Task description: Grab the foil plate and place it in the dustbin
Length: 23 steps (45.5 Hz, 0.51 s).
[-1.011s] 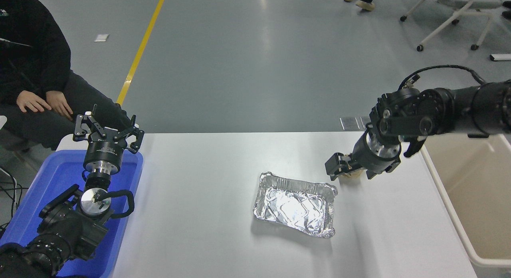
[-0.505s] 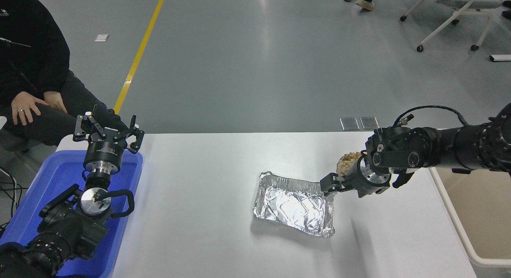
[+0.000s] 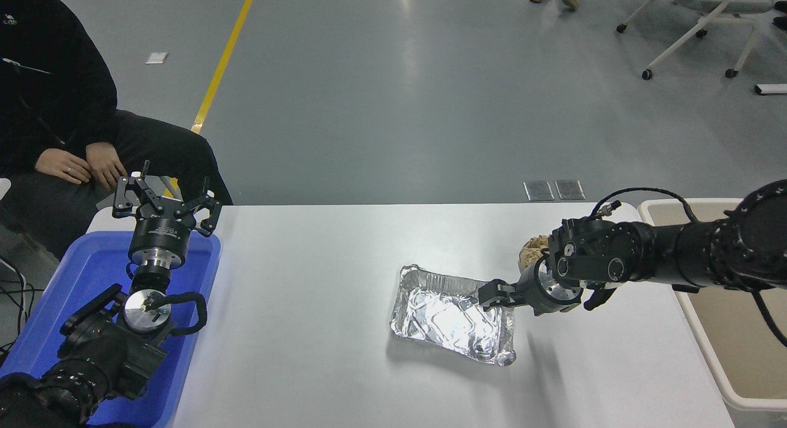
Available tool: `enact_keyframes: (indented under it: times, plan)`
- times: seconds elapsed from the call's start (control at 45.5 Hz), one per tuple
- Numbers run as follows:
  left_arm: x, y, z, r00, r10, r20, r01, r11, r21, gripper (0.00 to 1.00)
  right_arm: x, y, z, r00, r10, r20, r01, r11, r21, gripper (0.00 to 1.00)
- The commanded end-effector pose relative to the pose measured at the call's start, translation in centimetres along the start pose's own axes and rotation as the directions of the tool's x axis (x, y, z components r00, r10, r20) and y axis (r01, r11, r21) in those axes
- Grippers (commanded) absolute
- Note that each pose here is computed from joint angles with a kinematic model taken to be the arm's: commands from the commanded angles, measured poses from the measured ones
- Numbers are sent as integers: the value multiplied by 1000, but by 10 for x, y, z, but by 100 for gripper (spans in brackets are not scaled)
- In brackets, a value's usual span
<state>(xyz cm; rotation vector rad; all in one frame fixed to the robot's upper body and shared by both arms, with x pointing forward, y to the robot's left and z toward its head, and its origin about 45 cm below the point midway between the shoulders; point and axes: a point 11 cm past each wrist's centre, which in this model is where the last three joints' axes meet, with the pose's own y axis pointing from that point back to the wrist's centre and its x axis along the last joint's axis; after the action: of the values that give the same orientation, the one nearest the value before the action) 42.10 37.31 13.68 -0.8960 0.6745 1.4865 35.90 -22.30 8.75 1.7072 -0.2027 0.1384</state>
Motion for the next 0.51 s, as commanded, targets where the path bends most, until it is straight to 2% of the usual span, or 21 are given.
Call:
enact_keyframes:
  times: [0.0, 0.484]
  plan:
    - [0, 0, 0, 1000, 0, 0, 0, 1000, 0, 99, -10, -12, 4, 1000, -1, 3, 1, 1000, -4, 100]
    - [0, 0, 0, 1000, 0, 0, 0, 1000, 0, 99, -17, -22, 0, 1000, -5, 4, 5, 1000, 17, 100]
